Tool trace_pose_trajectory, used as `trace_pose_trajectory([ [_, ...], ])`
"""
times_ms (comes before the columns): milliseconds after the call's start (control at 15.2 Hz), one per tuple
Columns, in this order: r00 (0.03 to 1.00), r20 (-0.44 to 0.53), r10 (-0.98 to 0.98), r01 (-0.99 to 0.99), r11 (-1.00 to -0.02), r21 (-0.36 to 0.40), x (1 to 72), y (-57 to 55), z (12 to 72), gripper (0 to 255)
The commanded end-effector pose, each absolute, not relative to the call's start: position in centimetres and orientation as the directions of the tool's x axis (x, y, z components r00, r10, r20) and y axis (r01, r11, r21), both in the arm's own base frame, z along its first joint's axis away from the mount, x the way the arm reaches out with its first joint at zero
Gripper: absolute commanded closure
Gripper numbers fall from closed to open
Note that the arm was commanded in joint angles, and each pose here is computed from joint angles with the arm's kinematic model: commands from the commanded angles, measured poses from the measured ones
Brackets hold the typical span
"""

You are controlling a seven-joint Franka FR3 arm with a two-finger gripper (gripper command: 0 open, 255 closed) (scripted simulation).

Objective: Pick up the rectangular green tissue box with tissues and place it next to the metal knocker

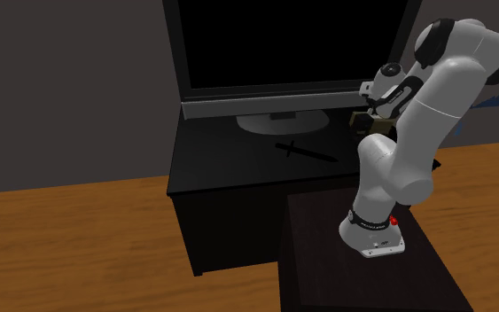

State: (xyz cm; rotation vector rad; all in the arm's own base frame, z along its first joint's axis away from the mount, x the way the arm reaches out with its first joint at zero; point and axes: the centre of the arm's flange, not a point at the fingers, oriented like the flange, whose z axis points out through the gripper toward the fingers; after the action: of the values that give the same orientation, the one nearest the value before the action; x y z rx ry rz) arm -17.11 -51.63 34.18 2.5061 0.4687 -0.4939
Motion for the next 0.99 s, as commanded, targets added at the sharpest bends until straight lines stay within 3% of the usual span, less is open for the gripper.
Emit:
trace_pose_trajectory([
  [0, 0.873, -0.432, 0.225, 0.421, -0.796, 0.435, -17.1, -51.6, 34.1, 255],
  [396, 0.873, -0.432, 0.225, 0.421, -0.796, 0.435, -17.1, -51.6, 34.1, 255],
  [924, 0.873, -0.432, 0.225, 0.421, -0.796, 0.435, -17.1, -51.6, 38.3, 255],
])
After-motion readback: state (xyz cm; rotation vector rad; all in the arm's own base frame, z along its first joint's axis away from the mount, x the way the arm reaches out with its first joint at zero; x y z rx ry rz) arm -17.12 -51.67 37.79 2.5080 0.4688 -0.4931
